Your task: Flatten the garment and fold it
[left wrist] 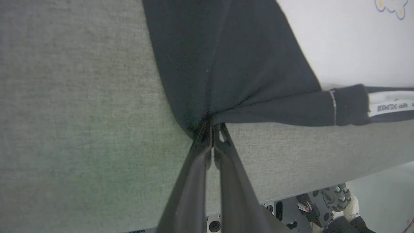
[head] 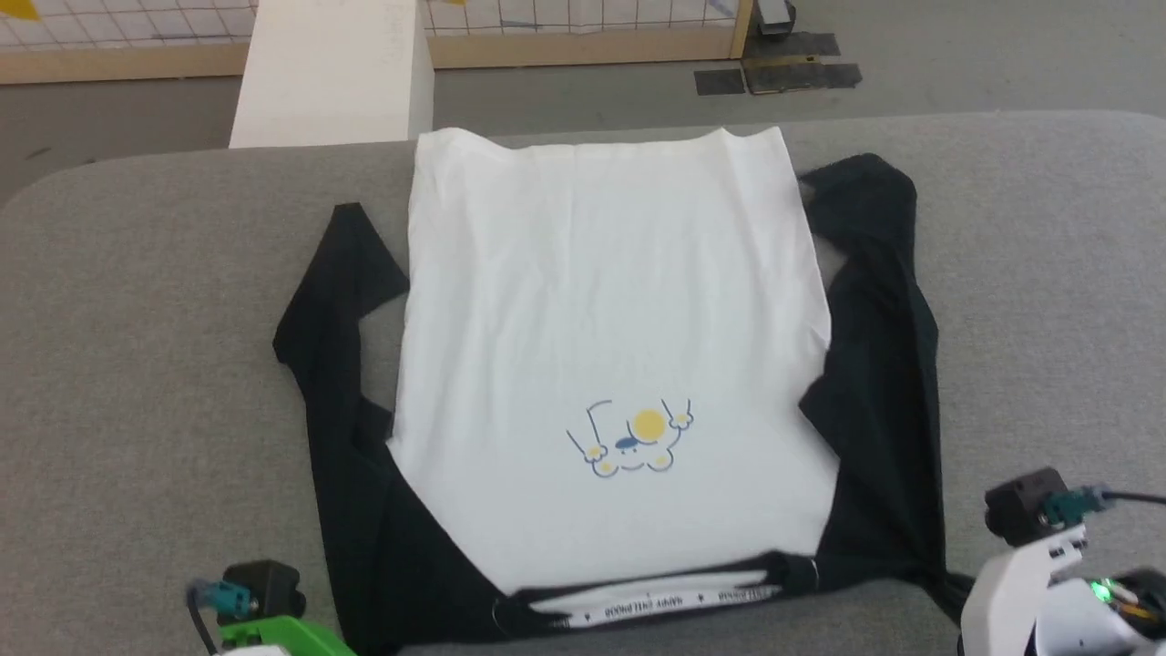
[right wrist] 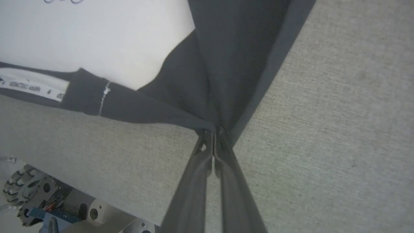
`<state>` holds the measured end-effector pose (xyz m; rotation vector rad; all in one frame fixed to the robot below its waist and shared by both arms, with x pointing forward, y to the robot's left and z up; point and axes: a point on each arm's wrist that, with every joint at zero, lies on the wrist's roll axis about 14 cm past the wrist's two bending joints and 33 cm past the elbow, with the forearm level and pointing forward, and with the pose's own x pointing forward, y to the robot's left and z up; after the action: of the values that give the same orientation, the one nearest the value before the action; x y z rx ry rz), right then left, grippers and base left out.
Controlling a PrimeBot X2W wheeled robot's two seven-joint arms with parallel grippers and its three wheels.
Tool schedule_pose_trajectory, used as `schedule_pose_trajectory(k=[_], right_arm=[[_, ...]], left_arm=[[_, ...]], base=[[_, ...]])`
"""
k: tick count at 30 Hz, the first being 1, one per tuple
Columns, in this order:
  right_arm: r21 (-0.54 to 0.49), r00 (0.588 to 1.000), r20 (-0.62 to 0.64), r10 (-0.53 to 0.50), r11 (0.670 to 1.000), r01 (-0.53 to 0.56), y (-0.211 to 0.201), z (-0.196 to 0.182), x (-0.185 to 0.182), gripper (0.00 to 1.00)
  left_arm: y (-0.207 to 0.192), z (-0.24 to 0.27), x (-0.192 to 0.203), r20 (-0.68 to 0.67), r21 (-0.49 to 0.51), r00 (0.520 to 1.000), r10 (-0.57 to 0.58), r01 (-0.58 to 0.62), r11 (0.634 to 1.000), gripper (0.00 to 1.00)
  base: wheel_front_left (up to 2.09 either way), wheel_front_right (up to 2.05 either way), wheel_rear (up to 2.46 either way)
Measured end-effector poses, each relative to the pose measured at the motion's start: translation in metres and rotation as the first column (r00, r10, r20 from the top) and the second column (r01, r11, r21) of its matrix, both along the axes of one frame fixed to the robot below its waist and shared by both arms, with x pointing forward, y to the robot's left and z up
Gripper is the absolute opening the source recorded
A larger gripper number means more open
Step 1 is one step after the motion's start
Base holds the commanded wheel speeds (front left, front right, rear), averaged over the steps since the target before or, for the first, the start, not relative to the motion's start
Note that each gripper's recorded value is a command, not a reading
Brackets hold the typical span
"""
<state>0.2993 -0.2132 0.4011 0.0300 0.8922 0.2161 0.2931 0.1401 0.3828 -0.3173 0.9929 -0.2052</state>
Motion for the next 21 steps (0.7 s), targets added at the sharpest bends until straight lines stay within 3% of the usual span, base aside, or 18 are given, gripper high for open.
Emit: schedule_pose_trajectory(k=[12,21], right_arm=[[0.054,0.955,-0.185,-0.232,0.968,0.246,0.0,-0.028,-0.062,0.0],[0.085,0.957,-0.146,-0.251,0.961,0.265,0.009,-0.031,-0.061,0.0]], left_arm=[[-0.004,-0.01,-0.035,-0.075,0.002,0.997,0.026,-0.026,1.0,0.0],[-0.011,-0.016,-0.038,-0.079,-0.012,0.997,0.0,-0.001,1.0,0.0]], base=[[0.0,0.0,0.0],[0.0,0.0,0.0]])
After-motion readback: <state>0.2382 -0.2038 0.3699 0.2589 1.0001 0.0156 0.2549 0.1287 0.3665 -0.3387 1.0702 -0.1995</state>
